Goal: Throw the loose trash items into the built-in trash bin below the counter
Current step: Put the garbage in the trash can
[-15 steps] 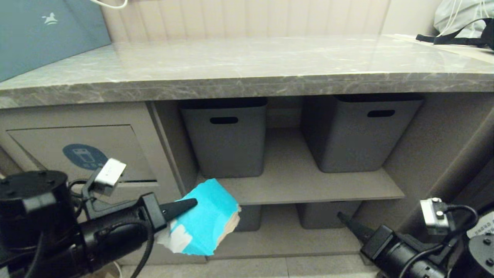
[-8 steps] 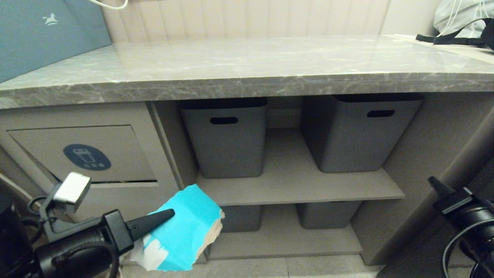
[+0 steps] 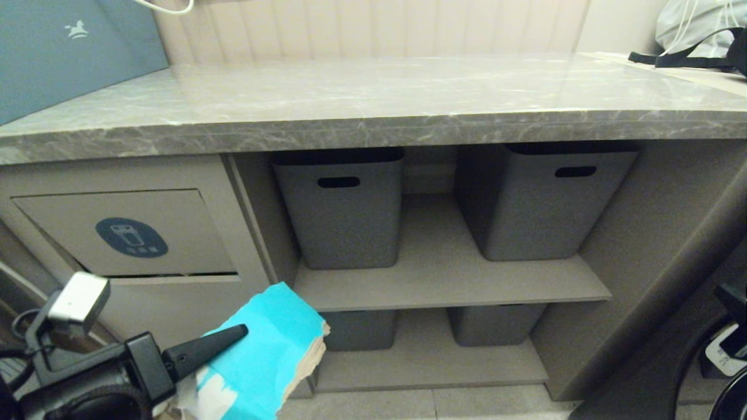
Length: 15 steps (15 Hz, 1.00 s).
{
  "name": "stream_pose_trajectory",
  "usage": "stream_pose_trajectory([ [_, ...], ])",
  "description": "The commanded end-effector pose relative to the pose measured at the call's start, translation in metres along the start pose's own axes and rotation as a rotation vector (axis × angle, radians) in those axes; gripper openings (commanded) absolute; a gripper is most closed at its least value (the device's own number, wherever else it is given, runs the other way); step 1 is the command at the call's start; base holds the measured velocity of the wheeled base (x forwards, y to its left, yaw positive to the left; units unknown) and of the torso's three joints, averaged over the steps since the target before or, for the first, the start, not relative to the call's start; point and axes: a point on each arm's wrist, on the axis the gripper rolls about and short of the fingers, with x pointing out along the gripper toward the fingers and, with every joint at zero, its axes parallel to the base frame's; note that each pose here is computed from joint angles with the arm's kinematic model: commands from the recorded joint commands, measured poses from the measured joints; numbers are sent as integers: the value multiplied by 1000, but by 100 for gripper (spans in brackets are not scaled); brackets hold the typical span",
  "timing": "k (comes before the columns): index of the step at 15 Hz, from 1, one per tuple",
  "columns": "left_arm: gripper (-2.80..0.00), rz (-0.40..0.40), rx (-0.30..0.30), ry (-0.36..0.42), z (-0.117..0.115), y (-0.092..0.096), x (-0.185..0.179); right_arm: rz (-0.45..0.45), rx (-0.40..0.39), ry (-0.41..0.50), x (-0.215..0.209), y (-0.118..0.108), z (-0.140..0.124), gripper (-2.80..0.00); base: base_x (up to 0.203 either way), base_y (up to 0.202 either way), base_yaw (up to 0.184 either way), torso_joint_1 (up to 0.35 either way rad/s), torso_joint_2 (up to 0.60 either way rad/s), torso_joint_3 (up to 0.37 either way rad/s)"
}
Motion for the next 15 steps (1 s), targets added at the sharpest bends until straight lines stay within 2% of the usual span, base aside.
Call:
stream_pose_trajectory([
  [1, -280, -14, -2, -12, 1, -2, -3, 114, -136, 192, -24, 1, -18, -280, 0, 0, 0, 0, 0, 0],
  [3, -280, -19, 0, -18, 2, -2, -4, 187, -231, 326, -55, 1, -35, -280, 0, 0, 0, 0, 0, 0],
  [4, -280, -16, 1, -30, 3, -2, -6, 223, -245, 399, -72, 1, -43, -280, 0, 0, 0, 0, 0, 0],
  [6, -280, -12, 1, -64, 7, -1, -11, 261, -198, 622, -101, -1, -64, -280, 0, 0, 0, 0, 0, 0],
  [7, -280, 0, 0, -77, 8, 0, -12, 276, -183, 646, -109, -1, -68, -280, 0, 0, 0, 0, 0, 0],
  [8, -280, 19, 11, -88, 10, 2, -14, 291, -190, 578, -114, 0, -66, -280, 0, 0, 0, 0, 0, 0],
  [9, -280, 63, 31, -113, 13, 7, -17, 303, -211, 454, -120, 1, -62, -280, 0, 0, 0, 0, 0, 0],
  [11, -280, 192, 85, -197, 23, 22, -28, 237, -248, 279, -127, 0, -55, -280, 0, 0, 0, 0, 0, 0],
  [12, -280, 230, 127, -237, 23, 25, -38, 203, -241, 235, -126, 0, -52, -280, 0, 0, 0, 0, 0, 0],
  [13, -280, 236, 171, -257, 19, 26, -47, 230, -183, 246, -126, 1, -51, -280, 0, 0, 0, 0, 0, 0],
  [15, -280, 251, 269, -253, 1, 31, -63, 315, -5, 293, -128, 3, -52, -280, 0, 0, 0, 0, 0, 0],
])
